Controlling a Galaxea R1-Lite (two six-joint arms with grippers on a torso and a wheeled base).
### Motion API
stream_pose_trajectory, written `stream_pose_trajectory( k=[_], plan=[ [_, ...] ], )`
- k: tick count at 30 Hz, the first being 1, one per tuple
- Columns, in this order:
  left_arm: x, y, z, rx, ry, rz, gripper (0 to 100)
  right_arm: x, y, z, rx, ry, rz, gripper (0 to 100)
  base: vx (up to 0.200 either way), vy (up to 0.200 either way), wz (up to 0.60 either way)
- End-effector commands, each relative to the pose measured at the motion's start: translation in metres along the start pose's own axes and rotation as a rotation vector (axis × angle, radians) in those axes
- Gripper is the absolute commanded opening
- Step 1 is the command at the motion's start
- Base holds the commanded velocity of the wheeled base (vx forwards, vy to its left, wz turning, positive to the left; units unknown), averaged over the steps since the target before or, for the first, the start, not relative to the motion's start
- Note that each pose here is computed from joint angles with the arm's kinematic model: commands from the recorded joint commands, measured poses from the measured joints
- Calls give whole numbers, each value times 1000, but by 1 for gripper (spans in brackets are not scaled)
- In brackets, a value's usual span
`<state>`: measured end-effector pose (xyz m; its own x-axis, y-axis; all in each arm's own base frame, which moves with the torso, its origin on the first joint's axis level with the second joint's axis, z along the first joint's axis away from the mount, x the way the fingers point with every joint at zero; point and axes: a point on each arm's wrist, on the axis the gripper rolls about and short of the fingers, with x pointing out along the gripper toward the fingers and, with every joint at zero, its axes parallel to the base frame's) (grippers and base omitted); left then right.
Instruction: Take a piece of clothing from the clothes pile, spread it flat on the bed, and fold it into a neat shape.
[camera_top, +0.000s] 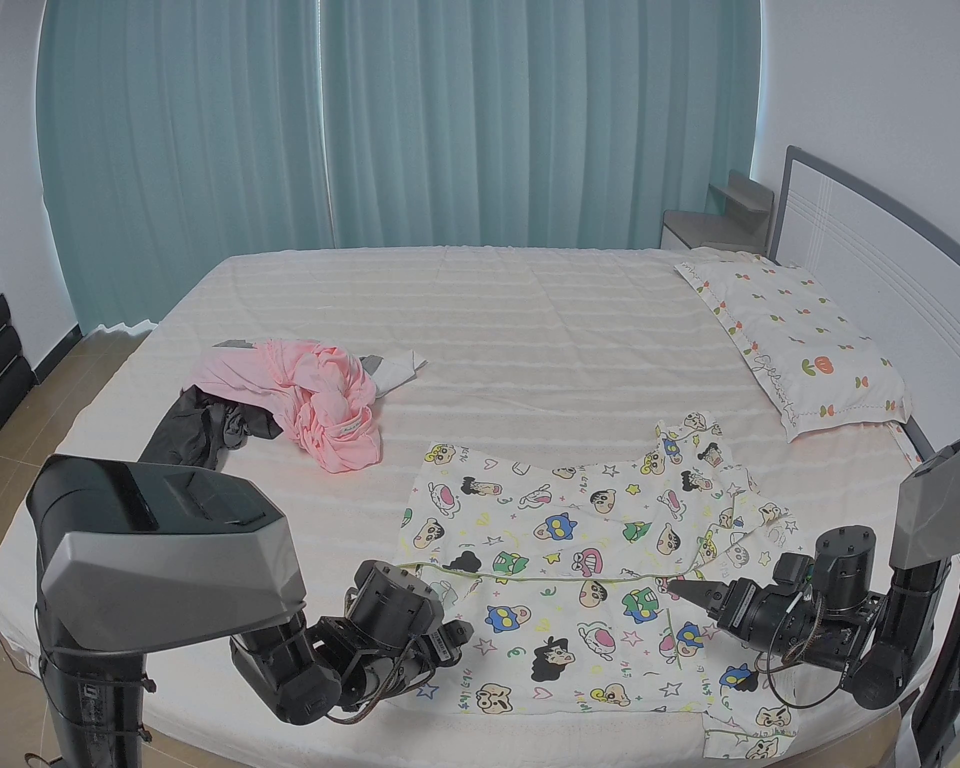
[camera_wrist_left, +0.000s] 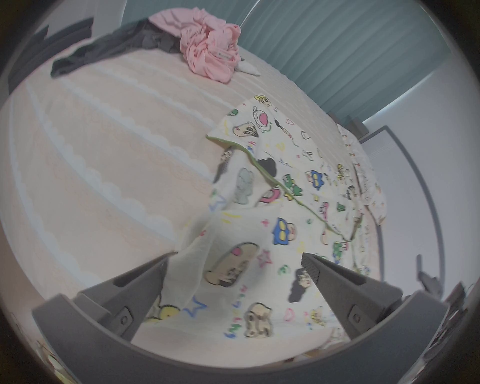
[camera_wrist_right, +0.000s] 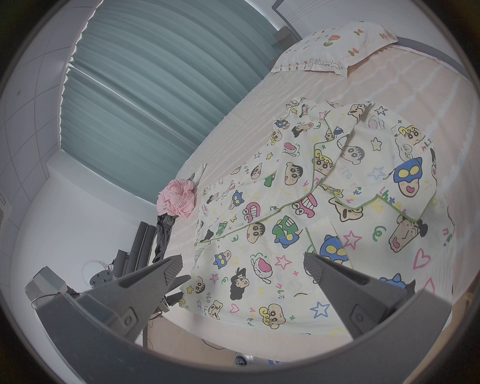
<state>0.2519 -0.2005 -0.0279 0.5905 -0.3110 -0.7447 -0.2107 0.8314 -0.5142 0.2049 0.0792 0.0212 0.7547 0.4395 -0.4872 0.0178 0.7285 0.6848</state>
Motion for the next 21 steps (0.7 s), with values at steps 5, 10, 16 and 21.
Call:
stream_pose_trajectory(
  k=[5,10,16,21],
  plan=[
    [-8,-12,6,-24,-12,-62,100,-3,-1,-1,0,1,-3,100,0,0,0],
    [-23,-13,8,-27,-20,-81,100,-2,-2,-2,1,4,-5,100,0,0,0],
    [-20,-12,11,-29,-24,-74,100,-1,-3,-3,1,7,-10,100,0,0,0],
    [-4,-9,3,-9,-5,-51,100,-1,-3,-3,1,7,-10,100,0,0,0]
  ],
)
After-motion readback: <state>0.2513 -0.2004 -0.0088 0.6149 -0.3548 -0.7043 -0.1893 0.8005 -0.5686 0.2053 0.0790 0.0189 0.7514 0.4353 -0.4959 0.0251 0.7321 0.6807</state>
